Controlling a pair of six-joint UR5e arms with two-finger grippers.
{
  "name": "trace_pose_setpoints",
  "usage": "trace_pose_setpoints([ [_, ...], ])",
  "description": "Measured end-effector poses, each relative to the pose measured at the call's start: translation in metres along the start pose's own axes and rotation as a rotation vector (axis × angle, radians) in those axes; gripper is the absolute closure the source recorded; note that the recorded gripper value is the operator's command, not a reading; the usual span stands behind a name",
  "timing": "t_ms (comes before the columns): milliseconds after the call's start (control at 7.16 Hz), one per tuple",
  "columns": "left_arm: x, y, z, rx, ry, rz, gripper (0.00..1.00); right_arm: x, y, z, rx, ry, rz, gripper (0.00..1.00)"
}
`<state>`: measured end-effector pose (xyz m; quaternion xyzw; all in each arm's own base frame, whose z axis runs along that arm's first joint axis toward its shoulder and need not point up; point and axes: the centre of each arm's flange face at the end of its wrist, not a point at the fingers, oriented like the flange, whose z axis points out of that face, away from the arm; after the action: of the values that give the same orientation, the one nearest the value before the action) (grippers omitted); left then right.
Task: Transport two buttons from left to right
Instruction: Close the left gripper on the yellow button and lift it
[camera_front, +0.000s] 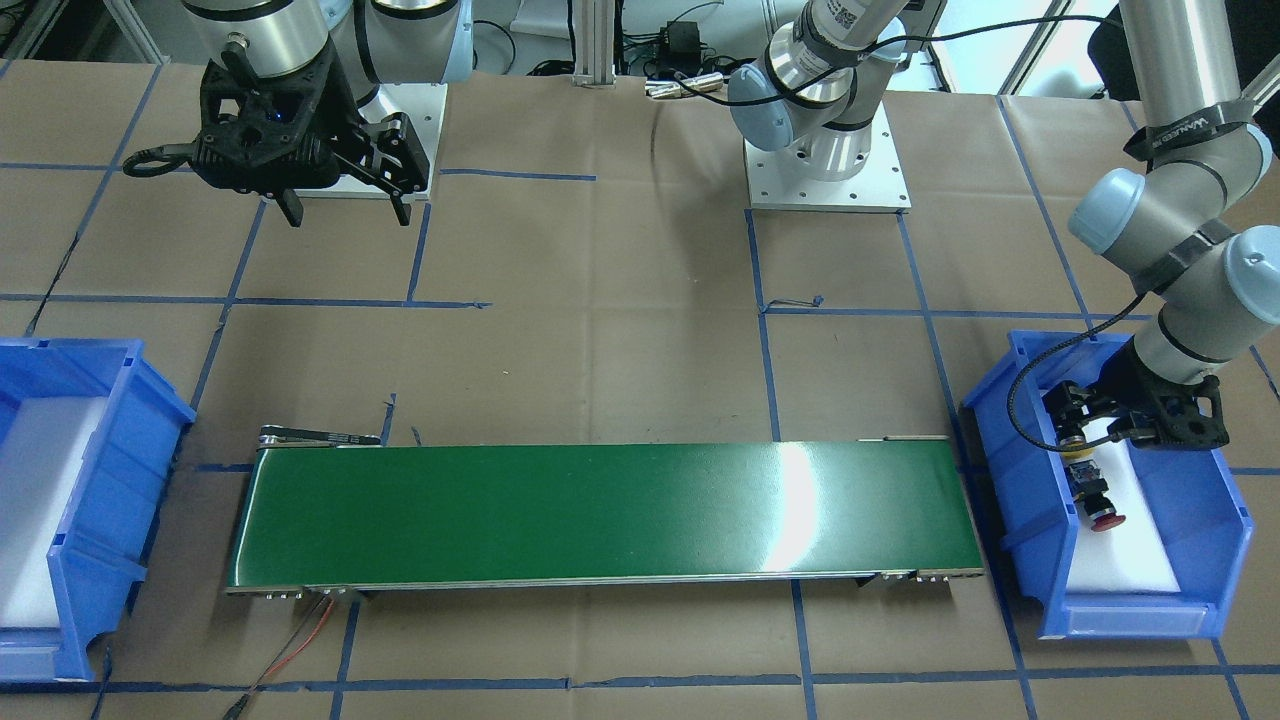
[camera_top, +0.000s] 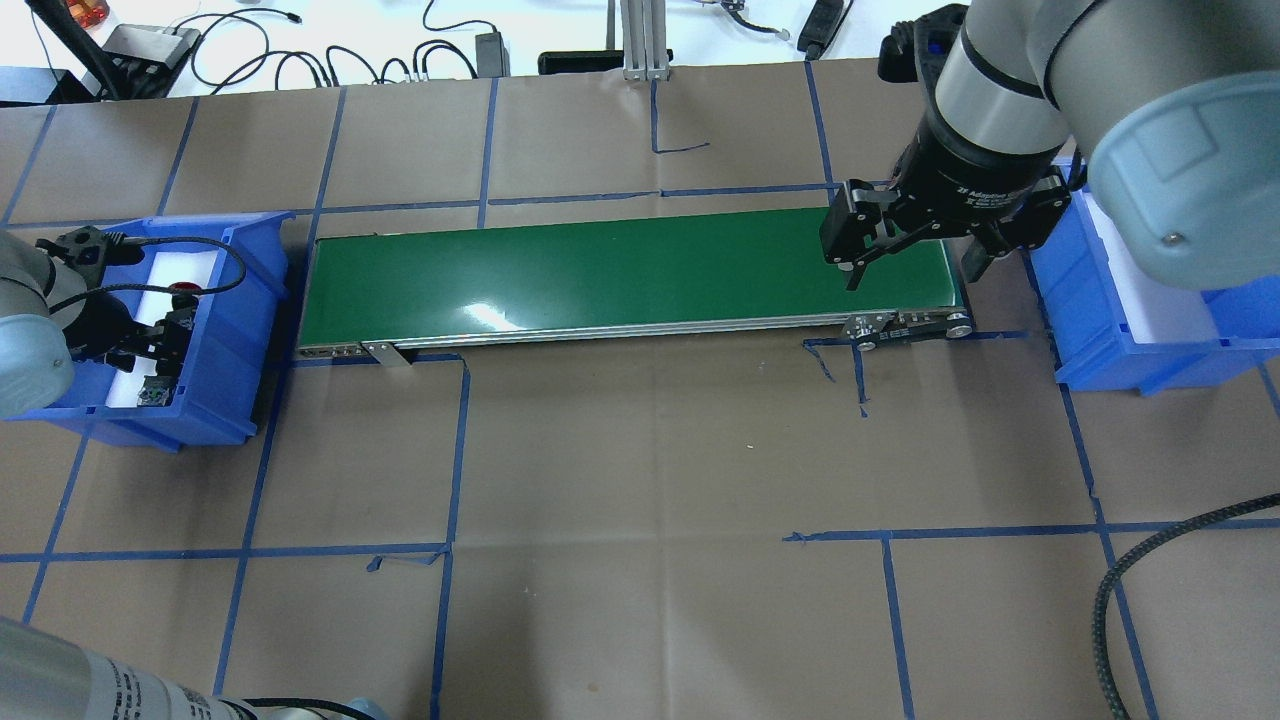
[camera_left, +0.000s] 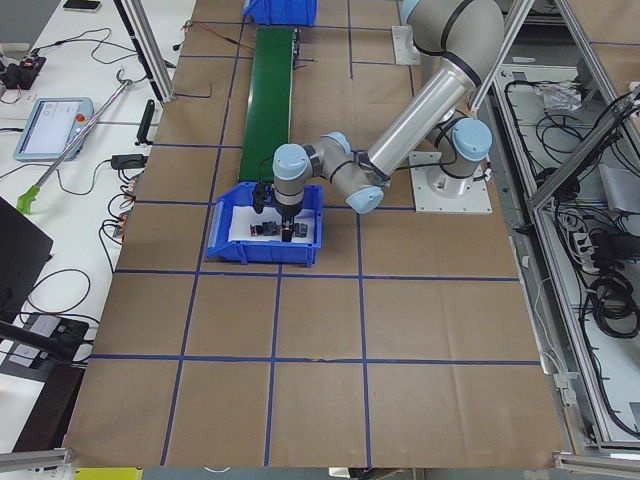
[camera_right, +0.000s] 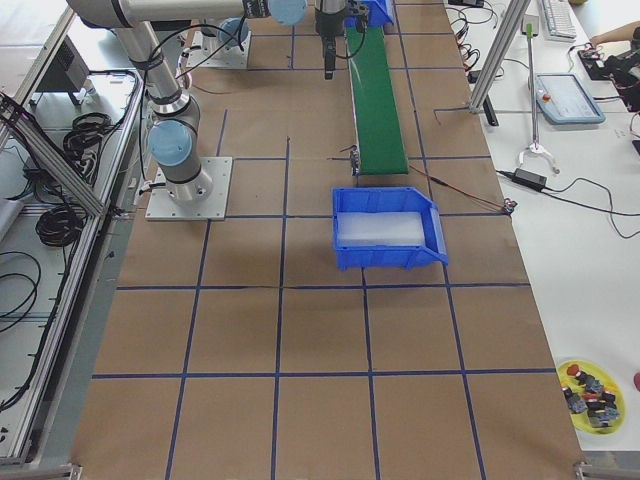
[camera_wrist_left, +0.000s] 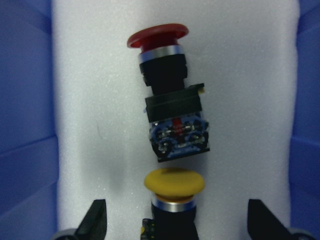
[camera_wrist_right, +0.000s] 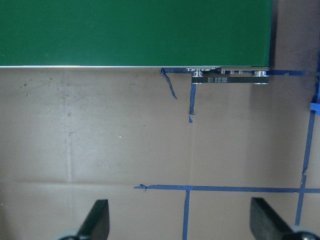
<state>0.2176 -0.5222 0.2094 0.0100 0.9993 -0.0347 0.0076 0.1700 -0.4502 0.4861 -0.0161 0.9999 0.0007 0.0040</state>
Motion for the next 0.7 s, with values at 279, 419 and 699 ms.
trace_pose_setpoints([
  [279, -0.0002, 0.0005, 0.0027, -0.005, -0.001, -0.001, 0.43, -0.0001, 0.0001, 0.0005, 0.0, -0.001, 0.0, 0.0],
  [419, -0.0004, 0.0007, 0.0029, -0.007, -0.003, -0.001, 0.66, 0.0, 0.0001, 0.0007, 0.0, -0.001, 0.001, 0.0],
  [699, -0.0003, 0.0012, 0.0035, -0.012, -0.002, -0.006, 0.93, 0.0005, -0.0001, 0.0007, 0.0, -0.001, 0.002, 0.0],
])
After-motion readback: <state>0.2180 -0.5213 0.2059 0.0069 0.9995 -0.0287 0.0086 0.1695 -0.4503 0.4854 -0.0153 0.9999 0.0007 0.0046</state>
